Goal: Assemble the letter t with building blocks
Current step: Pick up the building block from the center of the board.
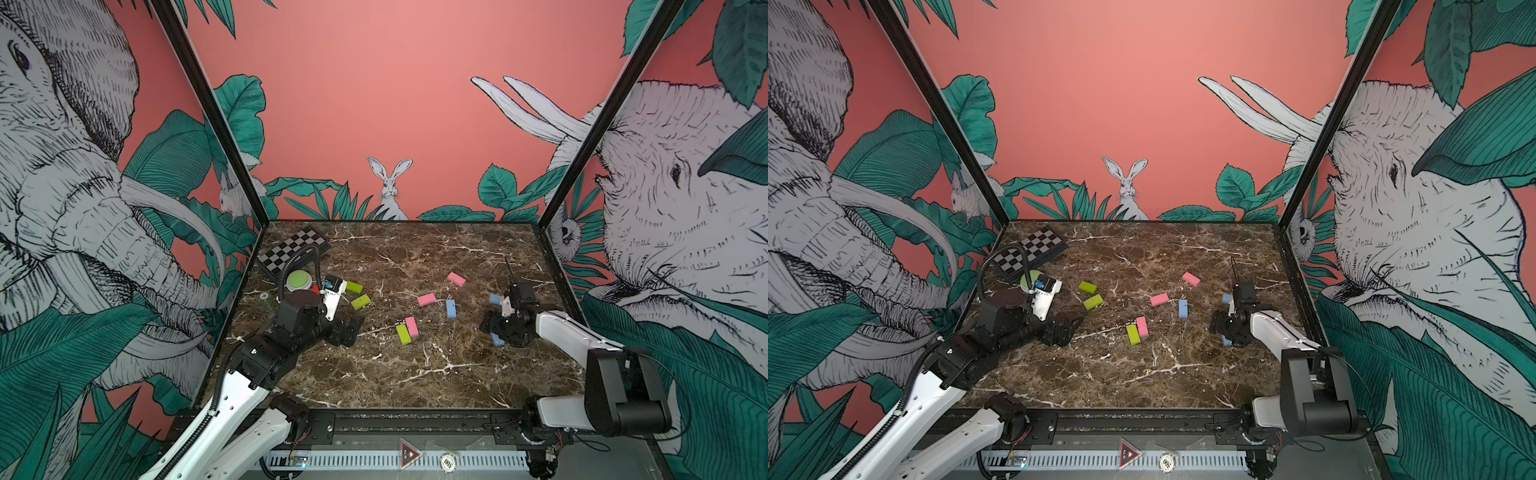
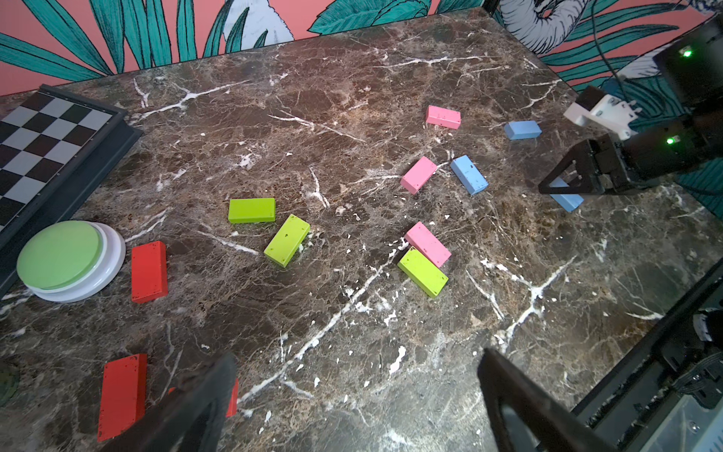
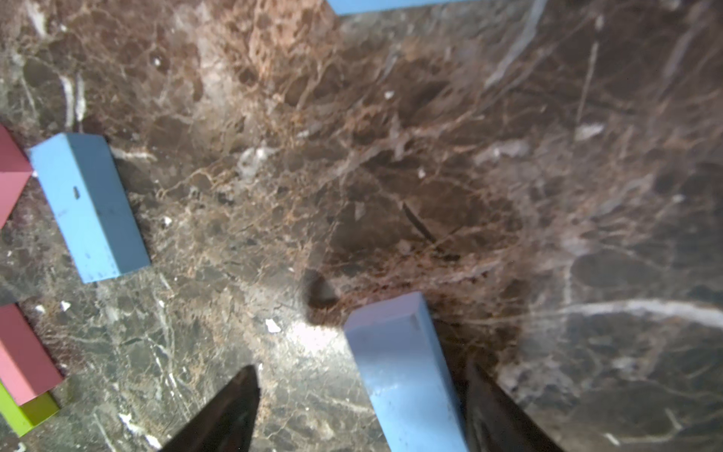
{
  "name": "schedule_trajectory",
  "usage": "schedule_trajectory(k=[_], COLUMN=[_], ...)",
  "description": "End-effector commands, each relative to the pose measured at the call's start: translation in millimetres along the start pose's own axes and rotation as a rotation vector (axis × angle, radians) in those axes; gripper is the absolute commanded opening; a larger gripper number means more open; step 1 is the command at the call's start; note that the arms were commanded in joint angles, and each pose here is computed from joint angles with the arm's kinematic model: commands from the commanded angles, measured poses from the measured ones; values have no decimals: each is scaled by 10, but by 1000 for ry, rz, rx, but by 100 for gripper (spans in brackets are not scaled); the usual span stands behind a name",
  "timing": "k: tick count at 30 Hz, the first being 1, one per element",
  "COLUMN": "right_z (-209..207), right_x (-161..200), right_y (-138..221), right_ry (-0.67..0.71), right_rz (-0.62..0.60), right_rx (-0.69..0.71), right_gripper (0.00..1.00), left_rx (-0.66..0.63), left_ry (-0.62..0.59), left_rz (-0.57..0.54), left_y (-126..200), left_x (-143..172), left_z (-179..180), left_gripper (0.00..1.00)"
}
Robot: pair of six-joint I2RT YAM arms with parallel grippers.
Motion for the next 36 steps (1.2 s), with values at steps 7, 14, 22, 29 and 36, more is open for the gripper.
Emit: schedule_trajectory(k=[7, 14, 22, 29, 36], right_z=[15, -57, -75, -69, -67], right_x=[153, 179, 118, 45, -18], right_y=[-13, -4, 16, 10, -37], right_ry=[-19, -5, 20, 42, 73], right_rz=[39, 58, 53, 48, 62], right_rx=[-7, 87, 148, 179, 215], right_gripper=[55, 48, 45, 43, 39], left_rx=[-15, -21, -28, -34, -35], left_ry=[-11, -11, -12, -12, -12], left_rz=[12, 12, 16, 15, 17], left_y=[44, 48, 46, 44, 38], left_x=[26, 28, 32, 34, 32], left_z=[9, 15, 22, 28, 29], left_gripper=[99, 99, 99, 99, 99])
Point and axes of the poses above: each gripper's point midway between its finger pads, its own y axis back along the fingers, its own z axis along the line the jaws close on, x = y × z, the point moved 8 cm from there along y, back along the fingers, and after that the axes turned 6 degrees about y, right-handed, at the moved point
